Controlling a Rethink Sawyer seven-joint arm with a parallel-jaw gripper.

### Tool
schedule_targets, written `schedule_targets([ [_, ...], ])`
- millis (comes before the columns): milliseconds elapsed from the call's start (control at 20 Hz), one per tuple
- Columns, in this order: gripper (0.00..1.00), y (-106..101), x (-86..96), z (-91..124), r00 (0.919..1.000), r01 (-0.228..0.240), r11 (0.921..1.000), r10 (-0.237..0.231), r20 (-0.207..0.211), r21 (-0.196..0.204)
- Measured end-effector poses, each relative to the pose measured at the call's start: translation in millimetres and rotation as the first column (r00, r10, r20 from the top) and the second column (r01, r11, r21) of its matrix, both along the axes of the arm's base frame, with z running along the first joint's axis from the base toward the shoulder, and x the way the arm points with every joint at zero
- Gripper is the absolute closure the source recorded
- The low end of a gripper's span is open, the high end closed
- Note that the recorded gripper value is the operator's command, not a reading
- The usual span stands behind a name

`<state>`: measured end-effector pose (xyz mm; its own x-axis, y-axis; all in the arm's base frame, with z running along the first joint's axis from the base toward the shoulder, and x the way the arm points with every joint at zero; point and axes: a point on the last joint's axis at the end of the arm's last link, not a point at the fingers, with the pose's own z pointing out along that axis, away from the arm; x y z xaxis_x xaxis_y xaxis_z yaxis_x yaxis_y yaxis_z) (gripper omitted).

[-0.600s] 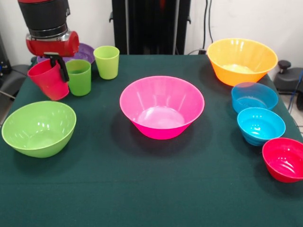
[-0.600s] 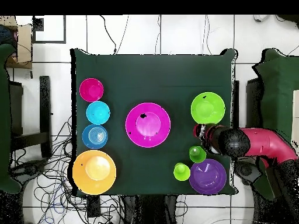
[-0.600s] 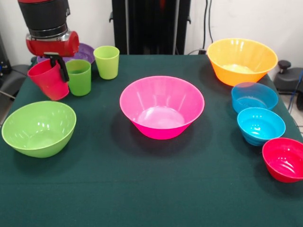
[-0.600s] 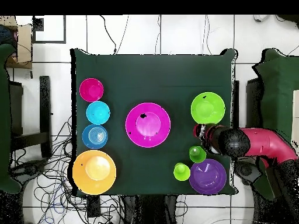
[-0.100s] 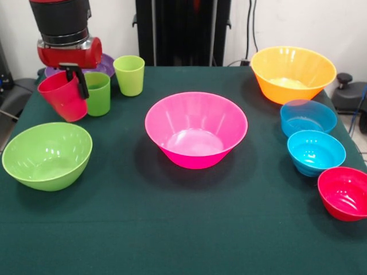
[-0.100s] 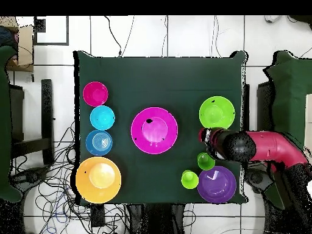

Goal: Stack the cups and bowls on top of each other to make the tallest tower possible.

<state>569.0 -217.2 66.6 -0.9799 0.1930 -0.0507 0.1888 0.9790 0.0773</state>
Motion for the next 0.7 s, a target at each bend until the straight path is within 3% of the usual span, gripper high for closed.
schedule_targets([
  [700, 1.00, 31.3, -2.3, 7.8, 0.9989, -0.028, 0.9995, 0.027, -0.038, -0.012],
])
